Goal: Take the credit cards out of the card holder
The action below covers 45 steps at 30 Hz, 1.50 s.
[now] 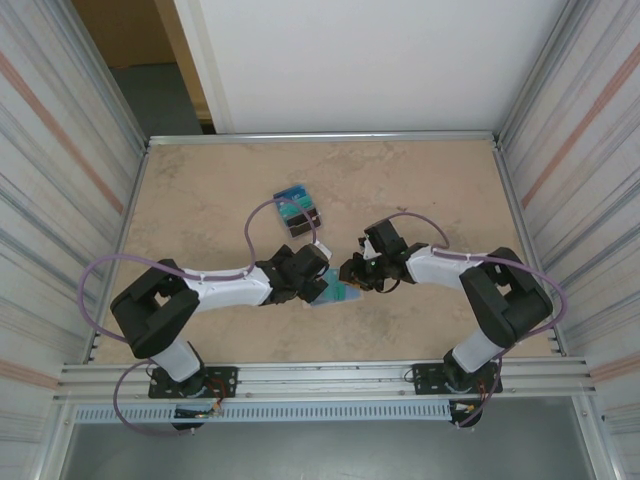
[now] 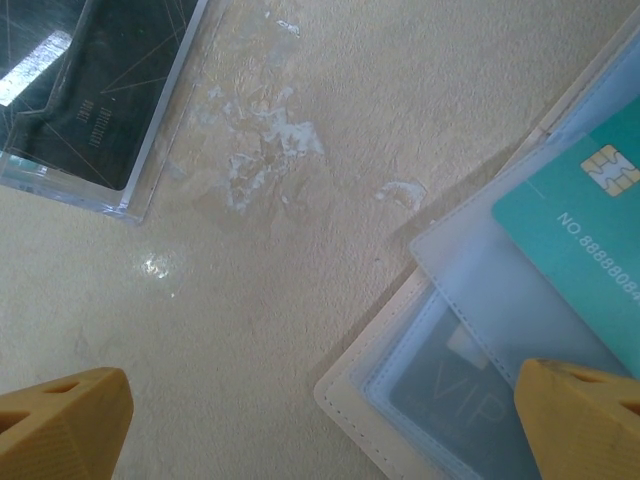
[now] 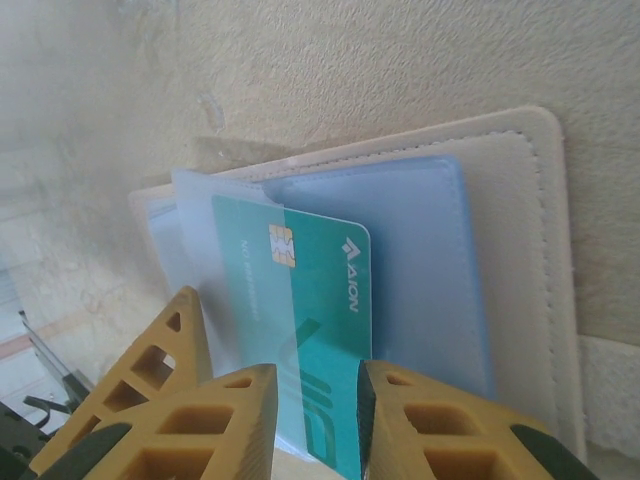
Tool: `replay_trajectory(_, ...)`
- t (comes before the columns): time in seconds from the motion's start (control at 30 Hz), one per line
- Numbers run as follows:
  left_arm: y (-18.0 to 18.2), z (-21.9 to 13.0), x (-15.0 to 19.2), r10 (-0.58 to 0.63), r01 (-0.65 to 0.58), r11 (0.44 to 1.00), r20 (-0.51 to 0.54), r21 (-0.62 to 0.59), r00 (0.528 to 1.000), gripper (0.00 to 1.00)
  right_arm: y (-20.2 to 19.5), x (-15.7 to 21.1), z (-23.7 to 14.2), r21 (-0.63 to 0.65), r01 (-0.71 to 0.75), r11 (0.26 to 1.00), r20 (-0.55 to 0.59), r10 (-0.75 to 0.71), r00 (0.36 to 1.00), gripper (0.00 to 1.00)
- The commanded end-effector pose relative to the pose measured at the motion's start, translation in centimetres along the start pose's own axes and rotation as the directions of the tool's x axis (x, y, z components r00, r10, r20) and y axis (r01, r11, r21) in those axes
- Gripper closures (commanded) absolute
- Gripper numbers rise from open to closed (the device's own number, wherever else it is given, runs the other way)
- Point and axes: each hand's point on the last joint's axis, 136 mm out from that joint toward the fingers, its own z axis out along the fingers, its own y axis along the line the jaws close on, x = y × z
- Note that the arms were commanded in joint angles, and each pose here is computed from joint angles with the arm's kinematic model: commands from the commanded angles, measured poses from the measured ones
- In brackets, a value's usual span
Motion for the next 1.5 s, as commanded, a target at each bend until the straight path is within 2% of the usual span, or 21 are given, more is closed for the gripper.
replay_trajectory(0.0,-0.1,0.3,1.3,0.008,-0.008,1.000,-0.043,-0.013,0.999,0.01,-0.4,0.6,0.7,0.001,-0.026,1.000,-0.024,0.026,0.999,0.72)
replay_trajectory(0.67,0.1,0.1,1.9,0.007,-0.008,1.000,-0.064,-0.017,0.998,0.01,-2.7,1.0,1.3,0.090,-0.070,0.993,-0.022,0.072,0.997,0.73)
replay_trajectory(1.23,0.2,-0.1,2.0,0.006,-0.007,1.000,-0.069,-0.020,0.998,0.01,-2.5,1.3,0.2,0.152,-0.045,0.987,0.006,0.045,0.999,0.72)
replay_trajectory(1.47,0.0,0.0,2.0,0.009,-0.010,1.000,-0.077,-0.014,0.997,0.01,-1.6,1.6,2.2,0.076,-0.058,0.995,-0.036,0.061,0.997,0.74)
